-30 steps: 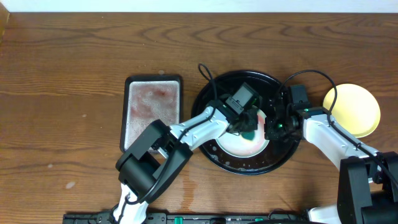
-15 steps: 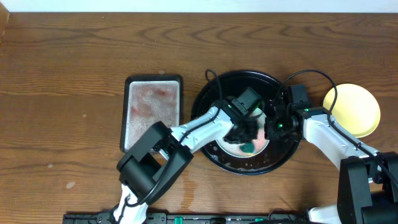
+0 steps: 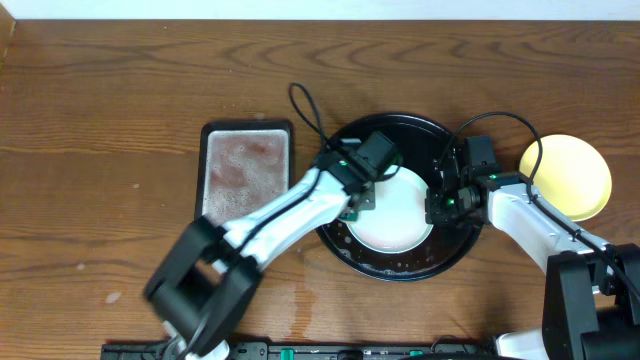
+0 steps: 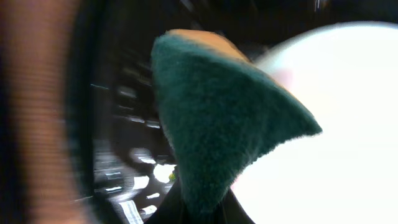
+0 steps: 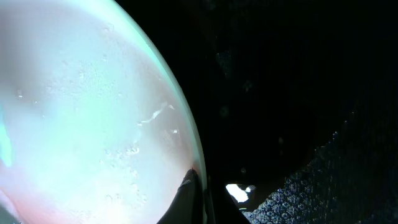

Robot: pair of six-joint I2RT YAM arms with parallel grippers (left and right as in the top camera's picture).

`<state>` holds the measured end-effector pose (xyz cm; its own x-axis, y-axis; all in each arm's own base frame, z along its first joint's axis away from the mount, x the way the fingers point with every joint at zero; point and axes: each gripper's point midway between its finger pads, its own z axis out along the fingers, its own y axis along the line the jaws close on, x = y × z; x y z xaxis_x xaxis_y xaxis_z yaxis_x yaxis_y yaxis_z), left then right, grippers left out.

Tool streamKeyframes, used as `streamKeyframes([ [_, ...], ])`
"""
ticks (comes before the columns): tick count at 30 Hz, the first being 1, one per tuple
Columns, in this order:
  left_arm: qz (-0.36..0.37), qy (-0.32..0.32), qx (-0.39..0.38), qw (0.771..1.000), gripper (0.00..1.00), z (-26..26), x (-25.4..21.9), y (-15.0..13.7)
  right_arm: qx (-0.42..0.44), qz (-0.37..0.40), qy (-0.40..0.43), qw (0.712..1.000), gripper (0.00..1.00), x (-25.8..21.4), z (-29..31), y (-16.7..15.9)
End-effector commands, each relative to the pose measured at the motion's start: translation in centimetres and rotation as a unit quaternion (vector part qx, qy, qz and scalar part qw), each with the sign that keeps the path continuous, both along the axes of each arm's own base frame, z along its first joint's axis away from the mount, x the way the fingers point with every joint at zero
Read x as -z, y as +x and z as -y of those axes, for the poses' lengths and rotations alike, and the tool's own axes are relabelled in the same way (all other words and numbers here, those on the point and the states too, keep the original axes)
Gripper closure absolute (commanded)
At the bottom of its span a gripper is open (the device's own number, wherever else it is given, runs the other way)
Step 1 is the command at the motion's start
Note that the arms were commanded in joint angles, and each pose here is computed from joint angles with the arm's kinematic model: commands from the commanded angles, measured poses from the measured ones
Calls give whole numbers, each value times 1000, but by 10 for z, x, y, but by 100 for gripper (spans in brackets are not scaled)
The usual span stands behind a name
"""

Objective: Clean dirty plates on tray and stack at the side
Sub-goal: 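Return the sponge to the soapy tray with the left gripper, then lift the mint plate upright off the black tray with the right gripper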

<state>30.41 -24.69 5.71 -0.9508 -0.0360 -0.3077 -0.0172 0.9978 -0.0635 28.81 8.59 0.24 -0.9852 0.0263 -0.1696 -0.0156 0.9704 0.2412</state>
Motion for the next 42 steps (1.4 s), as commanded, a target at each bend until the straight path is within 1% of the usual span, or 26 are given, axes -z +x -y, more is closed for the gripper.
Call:
streamKeyframes([
  [1, 74, 6, -10, 997, 93, -19, -48, 13, -8, -12, -32, 999, 99, 11, 8, -5],
  [3, 99, -17, -13, 995, 92, -22, -76, 12, -8, -12, -32, 999, 99, 11, 8, -5],
  [5, 120, -27, -4, 992, 92, -29, -100, 10, -8, -12, -32, 999, 99, 11, 8, -5],
  [8, 131, -17, 9, 991, 92, -49, -120, 6, -8, -12, -32, 999, 99, 11, 8, -5],
  [10, 124, 9, -6, 992, 92, -74, -122, 4, -8, -12, -32, 999, 99, 11, 8, -5],
  [12, 107, 45, -38, 993, 92, -106, -116, 4, -8, -11, -31, 999, 99, 11, 8, -5],
  [14, 81, 74, -81, 991, 92, -141, -99, 7, -8, -9, -31, 999, 99, 10, 8, -4],
  [17, 46, 86, -134, 986, 92, -178, -67, 10, -8, -8, -31, 999, 99, 10, 8, -4],
  [19, 13, 56, -157, 986, 92, -188, -43, 10, -8, -10, -31, 999, 99, 11, 8, -5],
  [22, -25, -11, -136, 990, 92, -182, -24, 12, -9, -13, -29, 999, 99, 11, 8, -6],
  [23, -31, -28, -129, 991, 87, -180, -22, 14, -9, -13, -27, 1000, 99, 10, 7, -6],
  [25, -29, -42, -123, 991, 70, -181, -22, 18, -10, -13, -24, 1000, 99, 10, 6, -6],
  [26, -27, -42, -126, 991, 66, -183, -23, 20, -10, -13, -24, 1000, 99, 10, 6, -6],
  [28, -23, -45, -129, 990, 62, -185, -26, 21, -10, -14, -22, 1000, 99, 10, 5, -7],
  [31, -19, -58, -125, 990, 61, -181, -34, 19, -10, -14, -23, 1000, 99, 10, 5, -6],
  [36, 0, -105, -109, 988, 56, -168, -63, 10, -12, 4, -12, 1000, 99, 6, 1, 2],
  [39, 11, -122, -103, 987, 50, -166, -82, -2, -30, 26, 13, 999, 99, -11, -8, 6],
  [40, 14, -123, -103, 987, 46, -167, -87, -7, -33, 39, 14, 999, 99, -19, -9, 8],
  [42, 20, -124, -102, 987, 41, -168, -96, -15, -38, 71, 17, 997, 99, -38, -13, 12],
])
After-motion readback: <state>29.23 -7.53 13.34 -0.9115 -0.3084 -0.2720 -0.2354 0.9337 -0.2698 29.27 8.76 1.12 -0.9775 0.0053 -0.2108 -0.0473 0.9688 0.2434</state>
